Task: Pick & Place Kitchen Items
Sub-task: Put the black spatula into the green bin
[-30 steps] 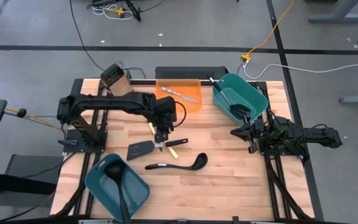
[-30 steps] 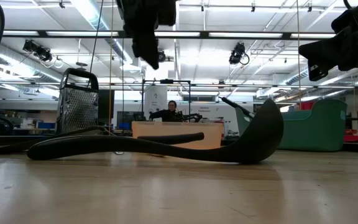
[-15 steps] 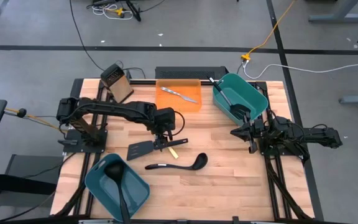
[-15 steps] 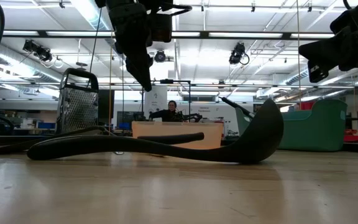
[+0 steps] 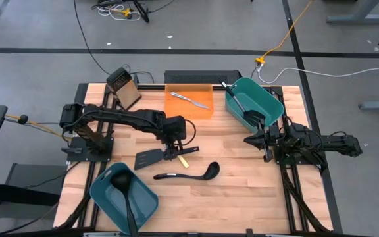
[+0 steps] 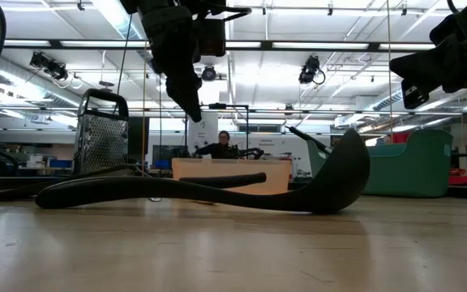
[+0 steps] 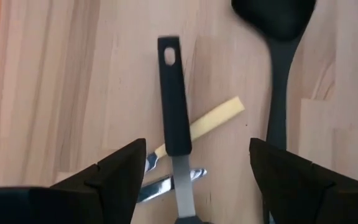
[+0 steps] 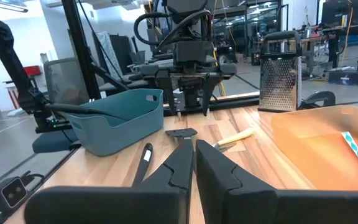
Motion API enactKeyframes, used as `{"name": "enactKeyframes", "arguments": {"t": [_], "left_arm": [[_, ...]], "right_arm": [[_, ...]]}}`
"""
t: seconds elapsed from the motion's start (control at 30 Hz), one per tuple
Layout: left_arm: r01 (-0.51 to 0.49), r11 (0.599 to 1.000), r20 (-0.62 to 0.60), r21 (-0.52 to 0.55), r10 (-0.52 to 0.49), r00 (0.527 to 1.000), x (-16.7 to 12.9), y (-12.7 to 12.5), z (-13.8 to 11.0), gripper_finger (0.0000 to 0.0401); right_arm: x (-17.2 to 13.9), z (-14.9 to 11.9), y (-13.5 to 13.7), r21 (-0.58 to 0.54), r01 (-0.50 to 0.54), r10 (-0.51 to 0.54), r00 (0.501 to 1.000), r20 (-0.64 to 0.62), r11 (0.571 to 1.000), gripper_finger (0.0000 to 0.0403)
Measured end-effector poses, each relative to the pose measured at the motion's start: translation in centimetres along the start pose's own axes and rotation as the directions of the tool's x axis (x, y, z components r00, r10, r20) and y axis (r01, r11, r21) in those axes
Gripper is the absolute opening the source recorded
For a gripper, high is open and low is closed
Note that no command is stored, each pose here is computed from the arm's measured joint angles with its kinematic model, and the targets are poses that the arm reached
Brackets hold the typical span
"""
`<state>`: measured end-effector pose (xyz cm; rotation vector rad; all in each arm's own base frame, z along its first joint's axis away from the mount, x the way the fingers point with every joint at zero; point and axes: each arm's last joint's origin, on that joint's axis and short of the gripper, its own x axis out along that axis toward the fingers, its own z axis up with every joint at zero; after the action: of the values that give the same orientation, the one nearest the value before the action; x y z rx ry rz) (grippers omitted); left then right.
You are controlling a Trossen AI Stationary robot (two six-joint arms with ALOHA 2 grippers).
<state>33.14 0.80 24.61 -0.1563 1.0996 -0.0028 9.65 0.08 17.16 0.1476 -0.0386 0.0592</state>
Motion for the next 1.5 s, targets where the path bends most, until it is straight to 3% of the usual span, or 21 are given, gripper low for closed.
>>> {"name": "enactKeyframes", "arguments": {"t": [0.33,0.77,1.5], "left_arm": [[0.003,0.999,0.071,0.034,-0.006,0.997,0.6,0.0,0.9,0.0291],[0.021,0.999,-0.078,0.032,-0.018,0.997,6.7,0.1,0.2,0.0291],[0.027,0.999,-0.106,0.020,-0.025,0.994,9.2,0.3,0.0,0.0291]], "right_arm": [[0.0,0.0,0.0,0.000,0.000,0.000,1.000,0.000,1.000,0.0027],[0.0,-0.1,0.0,0.001,0.001,-0.001,1.000,-0.006,1.000,0.0027],[0.0,-0.1,0.0,0.004,0.001,-0.001,1.000,-0.007,1.000,0.0027]]}}
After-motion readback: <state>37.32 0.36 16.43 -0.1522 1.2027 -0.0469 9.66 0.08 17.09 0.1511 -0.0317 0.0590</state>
